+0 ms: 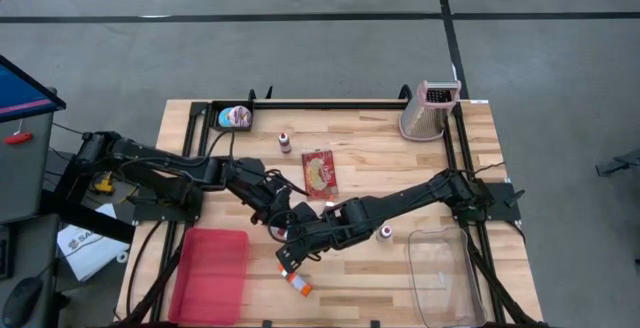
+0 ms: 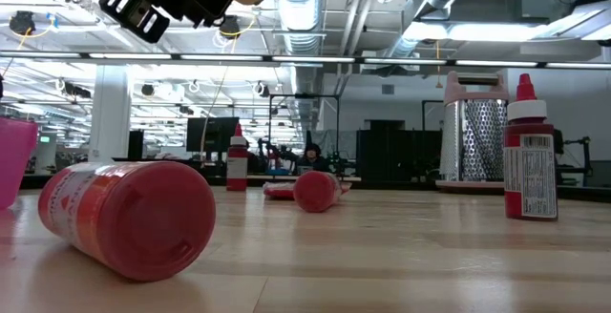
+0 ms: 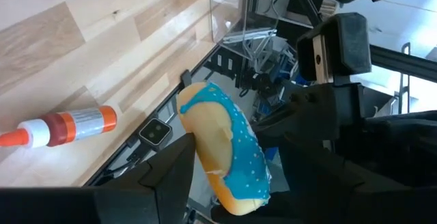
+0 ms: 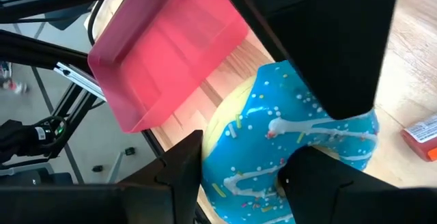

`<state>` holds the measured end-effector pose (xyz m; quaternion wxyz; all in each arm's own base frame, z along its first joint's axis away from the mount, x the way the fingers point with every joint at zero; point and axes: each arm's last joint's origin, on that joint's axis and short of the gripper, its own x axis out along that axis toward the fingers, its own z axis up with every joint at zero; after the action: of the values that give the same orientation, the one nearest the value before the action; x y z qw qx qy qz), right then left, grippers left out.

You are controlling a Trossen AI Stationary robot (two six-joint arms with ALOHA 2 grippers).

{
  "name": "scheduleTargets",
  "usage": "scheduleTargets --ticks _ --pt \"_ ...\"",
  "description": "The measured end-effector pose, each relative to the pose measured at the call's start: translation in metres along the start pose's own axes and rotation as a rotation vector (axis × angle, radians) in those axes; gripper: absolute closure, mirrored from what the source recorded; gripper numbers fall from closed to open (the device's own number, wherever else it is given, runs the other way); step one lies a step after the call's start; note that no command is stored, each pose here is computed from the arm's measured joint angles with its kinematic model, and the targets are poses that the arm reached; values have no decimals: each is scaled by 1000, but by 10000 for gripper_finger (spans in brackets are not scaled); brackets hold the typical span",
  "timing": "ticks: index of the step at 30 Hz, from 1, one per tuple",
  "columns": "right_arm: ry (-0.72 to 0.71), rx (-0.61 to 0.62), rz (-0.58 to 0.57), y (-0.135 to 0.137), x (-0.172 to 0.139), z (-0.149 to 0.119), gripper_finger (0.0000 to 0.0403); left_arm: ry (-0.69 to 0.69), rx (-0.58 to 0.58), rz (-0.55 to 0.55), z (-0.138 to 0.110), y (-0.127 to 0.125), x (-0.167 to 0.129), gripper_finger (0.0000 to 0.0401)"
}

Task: Pick & Place Food Item
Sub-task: Put the blue donut into the black bin

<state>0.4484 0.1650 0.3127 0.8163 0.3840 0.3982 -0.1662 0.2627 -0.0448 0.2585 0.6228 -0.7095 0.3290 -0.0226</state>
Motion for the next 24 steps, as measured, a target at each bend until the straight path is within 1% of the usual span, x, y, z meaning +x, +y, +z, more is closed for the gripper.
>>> scheduleTargets --ticks 8,11,14,20,24 --pt "-24 6 8 1 0 2 230 8 4 5 -3 1 1 192" --pt "-26 8 6 1 0 3 230 6 4 5 -3 1 1 203" --pt "-29 8 6 1 0 2 230 6 4 6 -3 1 1 228" --pt "-34 9 8 1 0 3 230 4 4 5 -3 1 1 294" --pt "-34 11 8 1 0 3 230 -5 6 9 -2 1 1 325"
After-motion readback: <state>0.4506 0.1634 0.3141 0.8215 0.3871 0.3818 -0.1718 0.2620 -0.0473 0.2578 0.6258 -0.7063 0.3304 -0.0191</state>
